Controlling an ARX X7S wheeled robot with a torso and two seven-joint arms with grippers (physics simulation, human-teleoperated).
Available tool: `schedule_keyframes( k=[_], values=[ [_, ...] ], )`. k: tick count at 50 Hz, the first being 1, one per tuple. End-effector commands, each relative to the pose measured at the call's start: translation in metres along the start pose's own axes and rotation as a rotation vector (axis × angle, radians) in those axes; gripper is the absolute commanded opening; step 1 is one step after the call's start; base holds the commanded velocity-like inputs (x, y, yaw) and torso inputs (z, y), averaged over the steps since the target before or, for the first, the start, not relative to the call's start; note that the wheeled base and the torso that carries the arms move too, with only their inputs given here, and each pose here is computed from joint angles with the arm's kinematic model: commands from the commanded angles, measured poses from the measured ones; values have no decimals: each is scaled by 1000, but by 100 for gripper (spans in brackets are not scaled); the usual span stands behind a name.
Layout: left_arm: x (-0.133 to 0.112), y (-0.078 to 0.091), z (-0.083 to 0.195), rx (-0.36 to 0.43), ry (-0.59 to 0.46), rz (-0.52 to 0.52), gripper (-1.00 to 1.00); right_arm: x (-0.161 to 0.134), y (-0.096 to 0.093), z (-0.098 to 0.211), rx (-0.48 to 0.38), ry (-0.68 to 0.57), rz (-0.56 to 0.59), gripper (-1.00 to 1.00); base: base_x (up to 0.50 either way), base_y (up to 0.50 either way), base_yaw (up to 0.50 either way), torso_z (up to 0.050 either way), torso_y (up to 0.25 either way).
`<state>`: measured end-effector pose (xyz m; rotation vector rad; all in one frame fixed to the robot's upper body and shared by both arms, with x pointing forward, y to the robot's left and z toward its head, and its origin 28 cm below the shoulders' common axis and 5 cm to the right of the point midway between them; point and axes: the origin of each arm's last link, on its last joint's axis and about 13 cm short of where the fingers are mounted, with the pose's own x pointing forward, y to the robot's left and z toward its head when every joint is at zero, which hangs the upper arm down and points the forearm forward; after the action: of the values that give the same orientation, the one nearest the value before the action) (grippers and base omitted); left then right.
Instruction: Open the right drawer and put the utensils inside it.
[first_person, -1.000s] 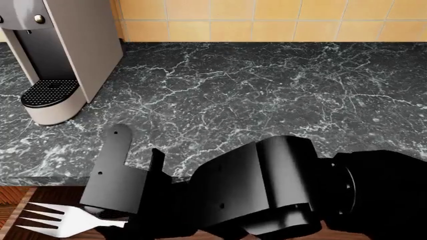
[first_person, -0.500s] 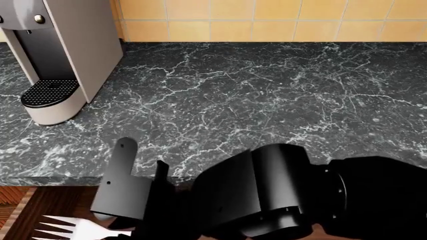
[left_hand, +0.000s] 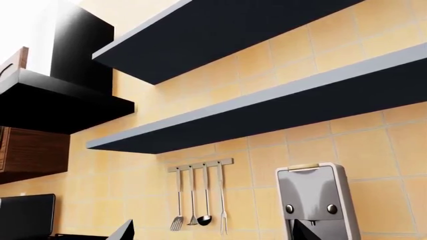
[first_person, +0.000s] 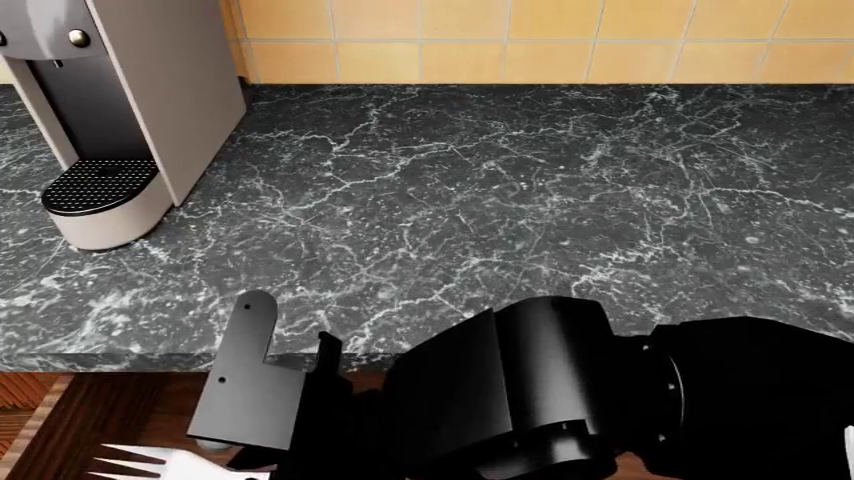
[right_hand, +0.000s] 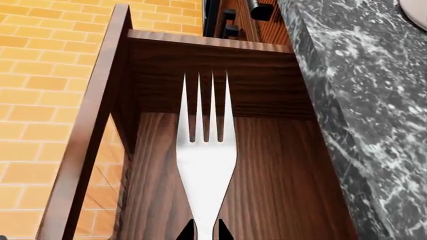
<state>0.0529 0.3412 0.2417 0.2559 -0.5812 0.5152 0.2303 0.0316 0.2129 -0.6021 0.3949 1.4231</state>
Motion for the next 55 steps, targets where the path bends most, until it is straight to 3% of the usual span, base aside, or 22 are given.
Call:
schedule_keyframes(
  k=[1, 2, 3, 22, 38, 55],
  values=[
    [0, 1, 1, -1, -1, 3, 100, -1, -1, 1, -9, -2, -11, -100, 0, 0, 0, 0, 0],
    [0, 1, 1, -1, -1, 3, 100, -1, -1, 1, -9, -1, -12, -100, 0, 0, 0, 0, 0],
    [0, 1, 0, -1, -1, 3, 100, -1, 0, 1, -11, -1, -11, 100, 0, 0, 0, 0, 0],
    [-1, 0, 0, -1, -1, 2, 100, -3, 0, 3, -15, -15, -20, 100, 0, 0, 0, 0, 0],
    [-1, 1, 0, -1, -2, 2, 100, -28, 30, 38, -170, -137, -33, 100, 0, 0, 0, 0, 0],
    [0, 4, 4, -3, -8, 8, 100, -44, 10, 52, -182, -218, -365, 100, 0, 0, 0, 0, 0]
  ],
)
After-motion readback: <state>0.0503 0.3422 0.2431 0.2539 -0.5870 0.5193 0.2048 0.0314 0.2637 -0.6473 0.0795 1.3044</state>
